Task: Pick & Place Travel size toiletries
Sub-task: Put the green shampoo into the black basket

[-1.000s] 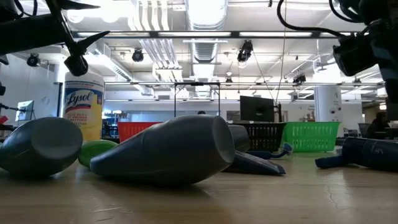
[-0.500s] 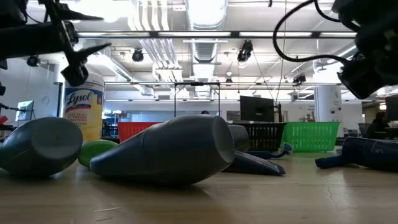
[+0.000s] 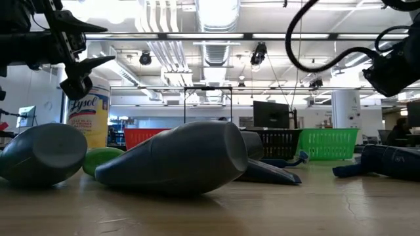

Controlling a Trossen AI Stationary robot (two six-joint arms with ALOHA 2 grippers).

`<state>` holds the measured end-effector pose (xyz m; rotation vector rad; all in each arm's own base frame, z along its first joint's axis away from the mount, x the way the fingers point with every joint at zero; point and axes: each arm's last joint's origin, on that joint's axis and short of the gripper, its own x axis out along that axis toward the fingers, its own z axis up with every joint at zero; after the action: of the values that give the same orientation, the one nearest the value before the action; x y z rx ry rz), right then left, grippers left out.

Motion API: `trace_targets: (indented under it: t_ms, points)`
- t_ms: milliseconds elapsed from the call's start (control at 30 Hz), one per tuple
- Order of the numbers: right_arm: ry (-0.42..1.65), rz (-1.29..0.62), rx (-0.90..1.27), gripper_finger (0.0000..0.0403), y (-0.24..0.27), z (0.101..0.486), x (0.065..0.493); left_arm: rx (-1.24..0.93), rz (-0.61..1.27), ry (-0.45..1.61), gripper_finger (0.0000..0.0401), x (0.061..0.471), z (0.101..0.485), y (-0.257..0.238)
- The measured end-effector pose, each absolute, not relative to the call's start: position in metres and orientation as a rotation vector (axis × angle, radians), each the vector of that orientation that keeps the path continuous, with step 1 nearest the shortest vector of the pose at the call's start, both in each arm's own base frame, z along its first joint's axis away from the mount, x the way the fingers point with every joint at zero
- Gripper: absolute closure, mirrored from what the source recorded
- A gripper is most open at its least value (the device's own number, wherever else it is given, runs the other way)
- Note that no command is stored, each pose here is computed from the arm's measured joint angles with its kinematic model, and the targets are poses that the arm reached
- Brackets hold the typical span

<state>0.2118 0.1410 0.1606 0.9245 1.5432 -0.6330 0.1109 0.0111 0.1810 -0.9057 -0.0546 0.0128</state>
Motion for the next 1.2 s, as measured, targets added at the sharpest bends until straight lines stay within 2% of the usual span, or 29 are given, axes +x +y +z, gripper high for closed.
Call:
trace_targets:
  t_ms: [167,400,600,867,1033,1200]
  points:
    - [1.568,-0.608,0.853,0.0092,0.148,0.155,0.223,-0.918,0.013,-0.055,0.0163,0.111,0.181,0.011]
    - [1.605,-0.625,0.795,0.0132,0.152,0.139,0.226,-0.933,0.014,-0.056,0.0163,0.111,0.181,0.011]
    - [1.628,-0.557,0.694,0.0183,0.149,0.133,0.223,-0.955,0.015,-0.057,0.0163,0.111,0.181,0.011]
    - [1.562,-0.526,0.662,0.0275,0.136,0.145,0.205,-0.972,0.046,-0.072,0.0163,0.111,0.181,0.012]
    - [1.449,-0.502,0.809,0.0287,0.126,0.175,0.189,-0.967,0.064,-0.076,0.0163,0.111,0.180,0.013]
    - [1.087,-0.614,1.045,0.0279,0.098,0.216,0.175,-0.967,0.105,-0.089,0.0163,0.111,0.180,0.014]
